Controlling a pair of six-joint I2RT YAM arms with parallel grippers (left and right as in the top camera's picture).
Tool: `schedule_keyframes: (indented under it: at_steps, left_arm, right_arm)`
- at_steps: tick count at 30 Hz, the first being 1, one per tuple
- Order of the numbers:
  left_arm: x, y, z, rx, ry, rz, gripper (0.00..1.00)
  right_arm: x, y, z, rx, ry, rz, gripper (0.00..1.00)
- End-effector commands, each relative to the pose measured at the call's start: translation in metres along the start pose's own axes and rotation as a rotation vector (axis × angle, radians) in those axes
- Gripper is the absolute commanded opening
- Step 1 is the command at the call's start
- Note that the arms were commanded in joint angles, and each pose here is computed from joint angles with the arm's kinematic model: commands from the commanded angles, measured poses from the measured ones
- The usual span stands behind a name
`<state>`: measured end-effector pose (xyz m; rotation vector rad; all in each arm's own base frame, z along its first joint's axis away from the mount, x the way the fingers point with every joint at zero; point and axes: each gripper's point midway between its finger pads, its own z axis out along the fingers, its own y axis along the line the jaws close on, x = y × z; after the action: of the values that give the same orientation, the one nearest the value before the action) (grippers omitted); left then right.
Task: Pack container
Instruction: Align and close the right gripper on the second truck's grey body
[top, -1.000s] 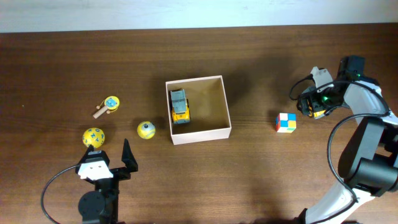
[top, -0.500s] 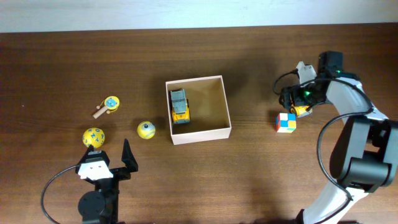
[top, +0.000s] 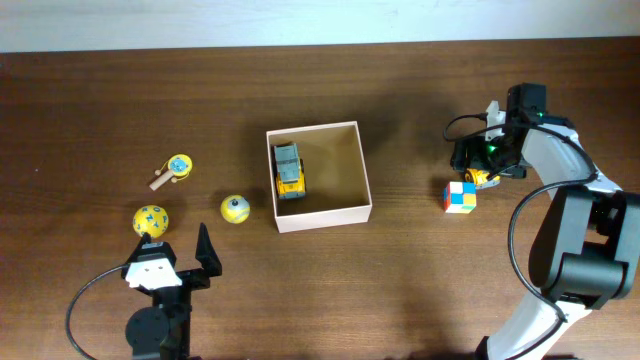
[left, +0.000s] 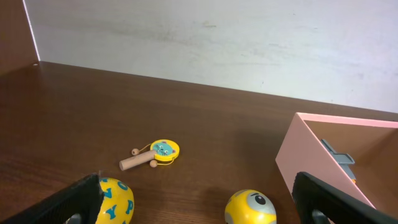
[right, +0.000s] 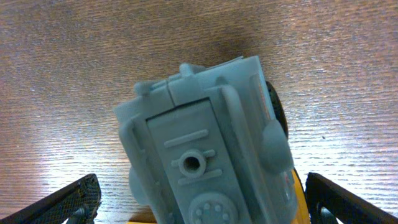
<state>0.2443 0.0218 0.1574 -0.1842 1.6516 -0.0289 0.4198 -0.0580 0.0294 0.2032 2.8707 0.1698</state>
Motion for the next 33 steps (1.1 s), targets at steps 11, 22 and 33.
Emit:
schedule_keyframes:
  at_steps: [11, 22, 33]
  left_arm:
    - [0.001, -0.001, 0.0, 0.008, -0.004, 0.015, 0.99]
    - [0.001, -0.001, 0.0, 0.008, -0.004, 0.015, 0.99]
    - [0.001, -0.001, 0.0, 0.009, -0.004, 0.015, 0.99]
  right_arm:
    - [0.0, 0.014, 0.009, -0.029, 0.005, 0.337, 0.99]
    - [-0.009, 0.027, 0.011, -0.017, -0.031, 0.355, 0.99]
    - [-0.005, 0.004, 0.01, 0.102, -0.031, 0.177, 0.95]
